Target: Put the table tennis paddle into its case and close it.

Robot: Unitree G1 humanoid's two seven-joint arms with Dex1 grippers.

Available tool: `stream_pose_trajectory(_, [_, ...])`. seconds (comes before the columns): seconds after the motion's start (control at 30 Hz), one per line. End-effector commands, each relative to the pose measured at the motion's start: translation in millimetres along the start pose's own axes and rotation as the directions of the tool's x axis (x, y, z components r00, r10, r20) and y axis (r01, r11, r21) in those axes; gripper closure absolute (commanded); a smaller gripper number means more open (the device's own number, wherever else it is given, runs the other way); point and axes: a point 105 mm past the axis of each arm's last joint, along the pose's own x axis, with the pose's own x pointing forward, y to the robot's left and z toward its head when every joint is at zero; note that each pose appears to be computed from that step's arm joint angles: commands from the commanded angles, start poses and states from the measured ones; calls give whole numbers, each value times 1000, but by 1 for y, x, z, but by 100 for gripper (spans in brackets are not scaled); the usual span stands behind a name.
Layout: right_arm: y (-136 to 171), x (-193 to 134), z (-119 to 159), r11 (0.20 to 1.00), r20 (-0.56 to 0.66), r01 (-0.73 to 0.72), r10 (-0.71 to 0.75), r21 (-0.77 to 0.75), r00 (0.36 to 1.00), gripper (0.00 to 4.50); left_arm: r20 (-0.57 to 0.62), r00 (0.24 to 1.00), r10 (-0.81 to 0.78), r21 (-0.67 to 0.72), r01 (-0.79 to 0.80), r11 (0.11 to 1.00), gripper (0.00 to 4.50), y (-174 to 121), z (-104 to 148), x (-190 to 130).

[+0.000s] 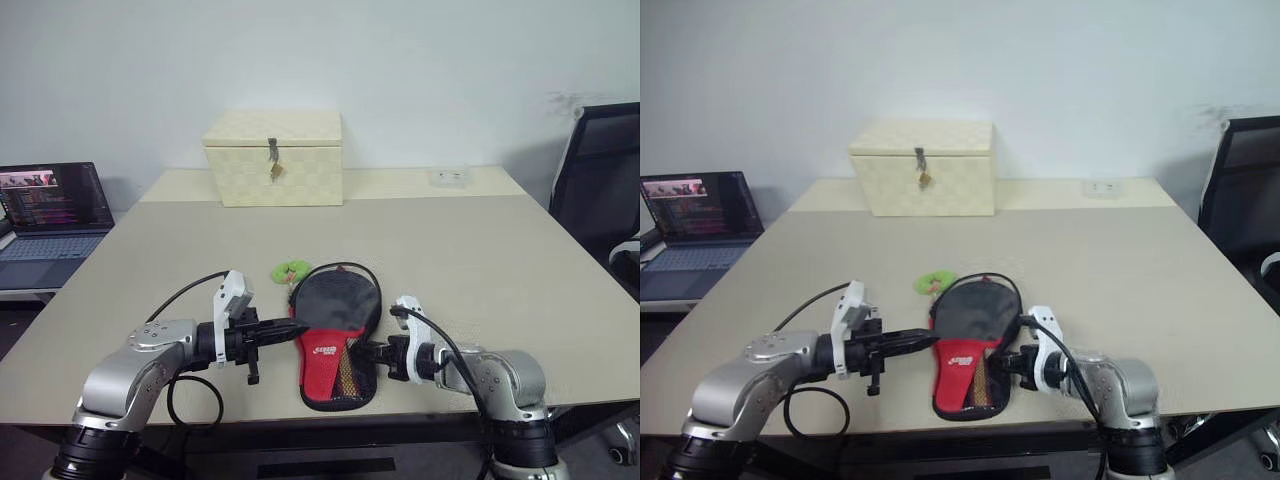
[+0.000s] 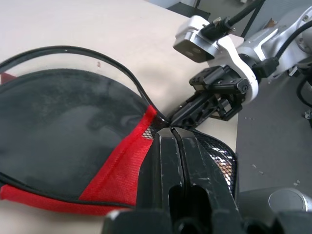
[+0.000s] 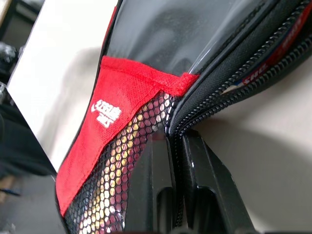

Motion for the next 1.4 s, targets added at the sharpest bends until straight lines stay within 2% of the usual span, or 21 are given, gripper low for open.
stream_pose_trajectory(0.03, [12, -3, -4, 999, -1, -32, 32, 11, 1000, 445, 5, 1000, -28, 40, 27, 999, 450, -4, 9, 0])
stream_pose_trajectory(0.6, [18, -6, -12, 999, -6, -25, 25, 37, 1000, 445, -7, 1000, -21, 35, 21, 999, 450, -4, 7, -2])
stream_pose_trajectory(0.7, [15, -9, -8, 1000, 7, 3, -3, 17, 1000, 373, -5, 1000, -13, 35, 13, 999, 450, -4, 7, -2])
stream_pose_trajectory(0.8, [12, -17, -2, 996, 9, 32, -32, -80, 999, 278, 0, 1000, -2, 34, 2, 999, 450, -3, 7, -2])
stream_pose_trajectory(0.93, [23, -38, 3, 928, -40, 1, -17, -372, 999, 148, 17, 999, 33, 28, -33, 999, 450, 1, 8, -3])
stream_pose_trajectory(1.07, [32, -54, 18, 853, -40, -64, 51, -518, 998, 11, 47, 994, 101, 28, -103, 994, 450, 13, 12, -5])
stream_pose_trajectory(1.17, [33, -51, 49, 852, 60, -49, 94, -521, 994, 4, 73, 964, 256, 45, -260, 965, 450, 43, 17, -9])
stream_pose_trajectory(1.2, [33, -47, 53, 851, 70, -49, 100, -523, 993, 1, 77, 951, 299, 46, -303, 952, 433, 52, 19, -10])
stream_pose_trajectory(1.3, [37, -30, 64, 850, 104, -49, 120, -524, 987, 0, 89, 917, 389, 49, -394, 918, 358, 75, 25, -12])
stream_pose_trajectory(1.4, [44, -18, 67, 850, 117, -64, 146, -523, 982, 0, 81, 879, 470, 60, -475, 878, 256, 96, 27, -13])
